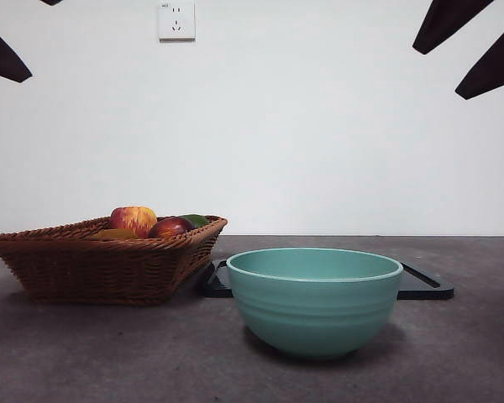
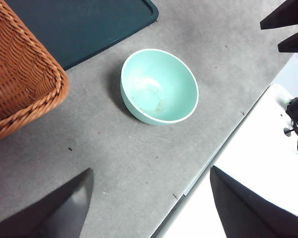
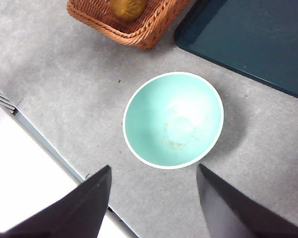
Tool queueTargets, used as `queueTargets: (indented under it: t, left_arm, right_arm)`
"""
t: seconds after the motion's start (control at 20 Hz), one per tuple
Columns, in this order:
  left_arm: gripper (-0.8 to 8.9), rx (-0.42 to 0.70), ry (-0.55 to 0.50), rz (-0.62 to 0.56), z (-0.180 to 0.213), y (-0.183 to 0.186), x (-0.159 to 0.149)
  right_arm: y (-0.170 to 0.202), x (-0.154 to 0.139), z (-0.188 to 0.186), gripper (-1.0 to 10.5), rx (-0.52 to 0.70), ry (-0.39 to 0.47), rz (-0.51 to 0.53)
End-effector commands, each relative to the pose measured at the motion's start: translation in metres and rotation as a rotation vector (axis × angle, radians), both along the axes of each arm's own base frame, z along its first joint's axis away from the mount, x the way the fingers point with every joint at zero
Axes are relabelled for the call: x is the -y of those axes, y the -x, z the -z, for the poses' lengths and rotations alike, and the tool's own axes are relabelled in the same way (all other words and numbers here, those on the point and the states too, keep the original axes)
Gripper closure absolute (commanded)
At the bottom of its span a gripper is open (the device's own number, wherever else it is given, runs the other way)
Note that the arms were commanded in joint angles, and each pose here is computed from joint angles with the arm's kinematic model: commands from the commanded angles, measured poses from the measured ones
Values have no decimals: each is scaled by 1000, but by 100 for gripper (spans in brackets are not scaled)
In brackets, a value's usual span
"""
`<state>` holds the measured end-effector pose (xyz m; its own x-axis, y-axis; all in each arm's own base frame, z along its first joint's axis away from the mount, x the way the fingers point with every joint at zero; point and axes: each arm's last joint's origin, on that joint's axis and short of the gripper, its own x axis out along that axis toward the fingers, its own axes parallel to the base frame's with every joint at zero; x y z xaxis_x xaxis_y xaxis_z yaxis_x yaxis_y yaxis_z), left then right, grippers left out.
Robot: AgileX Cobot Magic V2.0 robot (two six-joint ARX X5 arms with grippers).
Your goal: Pick up the wifruite, put it on the bowl, pick up the plate, put it on desk
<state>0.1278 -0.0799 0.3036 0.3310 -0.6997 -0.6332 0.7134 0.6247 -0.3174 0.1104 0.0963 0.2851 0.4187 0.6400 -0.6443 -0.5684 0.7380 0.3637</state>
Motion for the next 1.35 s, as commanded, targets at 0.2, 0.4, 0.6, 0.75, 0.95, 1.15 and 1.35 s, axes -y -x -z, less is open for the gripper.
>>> queueTargets:
  t: [0.2,0.4,0.6,0.75,0.95,1.15,1.35]
  left_arm:
    - [442,11,3,14,-2,-1,1]
    - [442,11,3,14,-2,-1,1]
    - [442,11,3,14,-2,-1,1]
    - [612,11,3,14,-2,-1,1]
    - [805,11,3,14,-2,-1,1]
    - [805,7,4,10,-2,-1,1]
    - [805,7,5,10,-2,-1,1]
  right_arm:
    - [0,-2,-4,675,18,-2,-19]
    - [0,-2,-4,675,17,-2,-20]
    - [0,-2,-4,675,17,-1,-20]
    - [0,-2,-3,830,8,6,-19]
    - [0,-1,-3,941,9,8,-17]
    - [0,-1,-4,941,13,8,-14]
    - [0,-1,-4,941,14,9,-12]
